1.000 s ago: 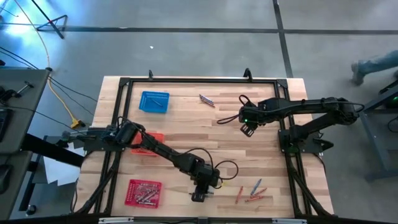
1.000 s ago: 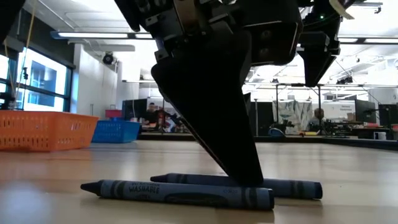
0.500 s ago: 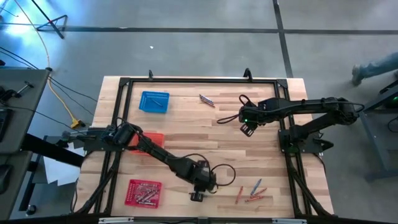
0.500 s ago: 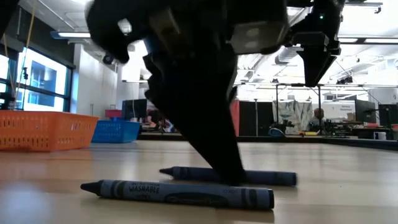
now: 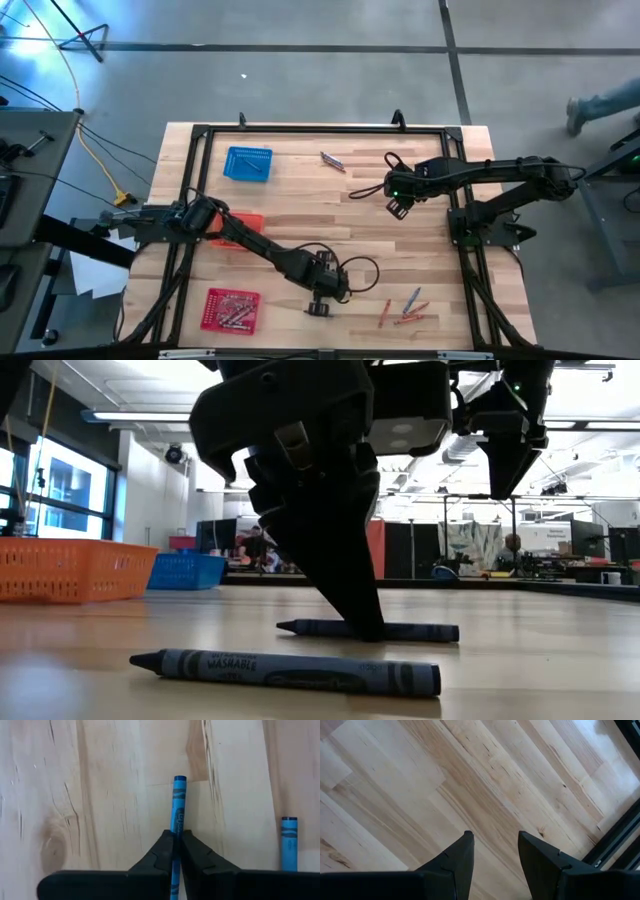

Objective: Sort crayons
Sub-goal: Put the blue crayon into the blue bin

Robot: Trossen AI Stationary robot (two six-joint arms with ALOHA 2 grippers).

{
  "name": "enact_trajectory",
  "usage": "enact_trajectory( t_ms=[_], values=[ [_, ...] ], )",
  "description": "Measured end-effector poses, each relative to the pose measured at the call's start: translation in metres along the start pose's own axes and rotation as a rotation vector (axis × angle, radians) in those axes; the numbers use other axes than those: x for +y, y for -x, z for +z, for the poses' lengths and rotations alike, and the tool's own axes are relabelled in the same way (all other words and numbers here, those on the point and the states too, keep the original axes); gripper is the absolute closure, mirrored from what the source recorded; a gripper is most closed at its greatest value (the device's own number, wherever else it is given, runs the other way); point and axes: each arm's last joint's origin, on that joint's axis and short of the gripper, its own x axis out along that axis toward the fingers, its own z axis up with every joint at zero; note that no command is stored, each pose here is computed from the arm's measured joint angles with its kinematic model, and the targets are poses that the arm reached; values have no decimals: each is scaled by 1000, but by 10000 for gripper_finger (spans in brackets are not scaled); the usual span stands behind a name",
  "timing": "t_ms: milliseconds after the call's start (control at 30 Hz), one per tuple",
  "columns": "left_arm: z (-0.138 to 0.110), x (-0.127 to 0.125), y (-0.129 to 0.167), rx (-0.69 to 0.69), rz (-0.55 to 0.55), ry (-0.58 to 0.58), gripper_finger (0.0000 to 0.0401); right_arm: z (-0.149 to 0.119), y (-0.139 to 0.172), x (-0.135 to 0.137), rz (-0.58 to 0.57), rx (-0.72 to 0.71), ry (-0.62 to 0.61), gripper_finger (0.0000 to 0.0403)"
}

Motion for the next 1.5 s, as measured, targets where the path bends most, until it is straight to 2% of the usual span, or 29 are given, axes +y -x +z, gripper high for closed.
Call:
enact_trajectory(
  t_ms=[133,267,400,567,700,867,967,1100,1233,1500],
  values=[
    [1,1,4,-11,6,13,398,0,0,0,0,0,1,254],
    [3,2,21,-26,22,44,399,0,0,0,-1,1,7,254],
    [-4,3,48,-9,149,53,401,0,0,0,-2,2,20,254],
    [-16,3,92,0,361,89,401,0,0,0,-2,2,28,254],
    [-32,14,130,68,478,206,401,0,0,0,-2,2,28,254],
    [-53,44,170,224,650,299,401,0,0,0,1,-2,53,254],
    [-60,67,194,244,684,342,401,1,0,1,10,-15,61,254],
    [-75,109,215,242,629,416,401,3,0,2,24,-35,66,254],
    [-103,151,230,241,540,516,401,4,0,3,30,-45,71,254],
    [-151,225,244,112,477,711,401,8,0,6,54,-80,60,254]
  ],
)
